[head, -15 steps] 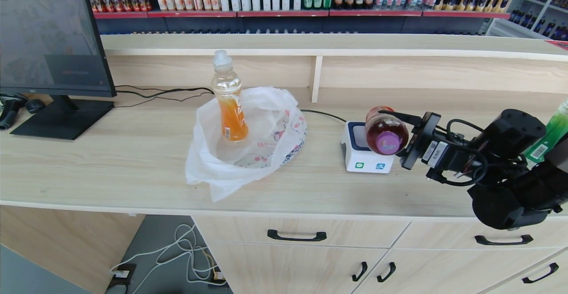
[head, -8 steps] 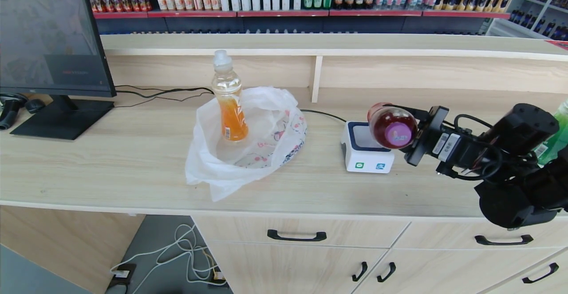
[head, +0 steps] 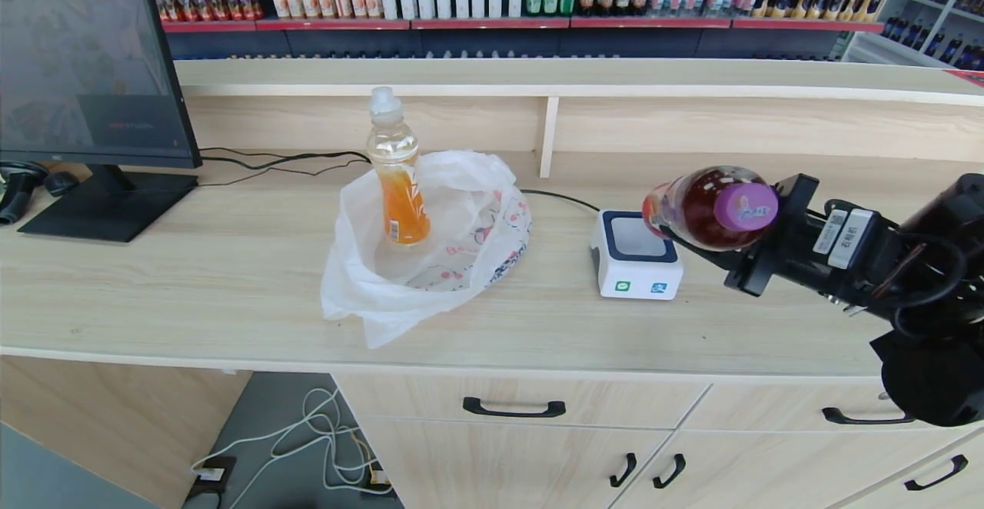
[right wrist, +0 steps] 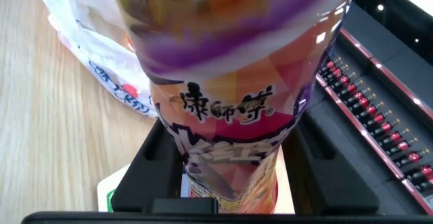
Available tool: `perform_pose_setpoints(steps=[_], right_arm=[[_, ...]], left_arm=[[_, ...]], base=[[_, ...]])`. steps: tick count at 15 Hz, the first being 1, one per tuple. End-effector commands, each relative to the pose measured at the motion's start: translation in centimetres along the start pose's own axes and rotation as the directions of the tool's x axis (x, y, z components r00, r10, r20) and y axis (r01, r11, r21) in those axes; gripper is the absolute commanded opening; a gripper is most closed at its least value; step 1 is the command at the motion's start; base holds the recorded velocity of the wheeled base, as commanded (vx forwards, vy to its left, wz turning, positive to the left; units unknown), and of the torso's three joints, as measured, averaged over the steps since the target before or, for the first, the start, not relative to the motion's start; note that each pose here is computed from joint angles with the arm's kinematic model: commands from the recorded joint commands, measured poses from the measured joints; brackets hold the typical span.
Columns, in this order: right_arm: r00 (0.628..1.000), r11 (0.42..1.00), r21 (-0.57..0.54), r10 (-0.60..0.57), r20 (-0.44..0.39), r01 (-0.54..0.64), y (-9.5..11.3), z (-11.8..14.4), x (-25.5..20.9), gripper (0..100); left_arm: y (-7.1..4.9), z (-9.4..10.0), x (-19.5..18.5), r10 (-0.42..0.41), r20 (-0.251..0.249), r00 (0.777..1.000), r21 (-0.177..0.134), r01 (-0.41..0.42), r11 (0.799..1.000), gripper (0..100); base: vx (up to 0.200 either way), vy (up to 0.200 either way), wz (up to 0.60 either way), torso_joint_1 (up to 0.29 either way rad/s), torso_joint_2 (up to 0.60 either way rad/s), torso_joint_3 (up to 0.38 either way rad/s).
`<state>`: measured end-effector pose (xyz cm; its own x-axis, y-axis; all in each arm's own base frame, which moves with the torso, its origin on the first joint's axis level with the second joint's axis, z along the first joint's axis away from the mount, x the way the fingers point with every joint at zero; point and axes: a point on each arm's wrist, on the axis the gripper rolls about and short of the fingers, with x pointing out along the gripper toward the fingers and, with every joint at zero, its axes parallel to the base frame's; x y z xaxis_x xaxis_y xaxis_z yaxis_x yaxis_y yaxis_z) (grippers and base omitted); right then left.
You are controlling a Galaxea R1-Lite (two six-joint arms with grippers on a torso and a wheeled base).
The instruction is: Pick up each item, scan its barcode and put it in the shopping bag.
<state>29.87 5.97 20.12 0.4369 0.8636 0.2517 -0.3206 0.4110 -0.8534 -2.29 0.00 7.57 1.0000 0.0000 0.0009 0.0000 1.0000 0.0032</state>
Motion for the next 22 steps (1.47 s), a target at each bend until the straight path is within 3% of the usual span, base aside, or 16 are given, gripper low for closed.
perform_pose_setpoints(steps=[1,5,8,10,12,17,18,20,22], right_arm=[[0.999,1.000,0.007,-0.027,0.018,0.027,-0.5,2.8,-0.7,0],[0.999,0.986,0.162,-0.049,-0.002,0.048,0.6,5.5,-1.8,0],[0.997,0.977,0.199,-0.081,-0.011,0.081,1.6,6.1,-0.5,0],[0.995,0.953,0.289,-0.099,0.020,0.089,1.1,7.4,-0.5,0],[0.988,0.948,0.306,-0.120,0.096,0.086,-0.1,9.0,0.4,0],[0.987,0.946,0.324,-0.067,0.147,0.016,0.7,10.5,-0.5,0],[0.989,0.938,0.346,-0.080,0.127,0.031,1.2,10.6,-0.6,0],[0.981,0.929,0.359,-0.147,0.129,0.092,0.3,12.3,-1.4,0],[0.980,0.908,0.392,-0.187,0.069,0.146,-0.3,12.7,-1.8,0]], left_arm=[[0.0,0.0,0.0,0.000,-0.001,1.000,0.000,0.000,1.000,100],[0.0,0.0,0.0,0.000,-0.001,1.000,0.000,0.000,1.000,100],[0.0,0.0,0.0,0.000,-0.001,1.000,0.000,0.000,1.000,100],[0.0,0.0,0.0,0.000,-0.001,1.000,0.000,0.000,1.000,100],[0.0,0.0,0.0,0.000,0.001,1.000,0.000,0.000,1.000,100],[0.0,0.0,0.0,0.000,-0.001,1.000,0.000,0.000,1.000,100],[0.0,0.0,0.0,0.000,0.001,1.000,0.000,0.000,1.000,100],[0.0,0.0,0.0,0.000,-0.001,1.000,0.000,0.000,1.000,100],[0.0,0.0,0.0,0.000,-0.001,1.000,0.000,0.000,1.000,100]], base=[[0.000,0.000,0.00,0.000,0.00,0.000],[0.000,0.000,0.00,0.000,0.00,0.000],[0.000,0.000,0.00,0.000,0.00,0.000],[0.000,0.000,0.00,0.000,0.00,0.000],[0.000,0.000,0.00,0.000,0.00,0.000],[0.000,0.000,0.00,0.000,0.00,0.000],[0.000,0.000,0.00,0.000,0.00,0.000],[0.000,0.000,0.00,0.000,0.00,0.000],[0.000,0.000,0.00,0.000,0.00,0.000]])
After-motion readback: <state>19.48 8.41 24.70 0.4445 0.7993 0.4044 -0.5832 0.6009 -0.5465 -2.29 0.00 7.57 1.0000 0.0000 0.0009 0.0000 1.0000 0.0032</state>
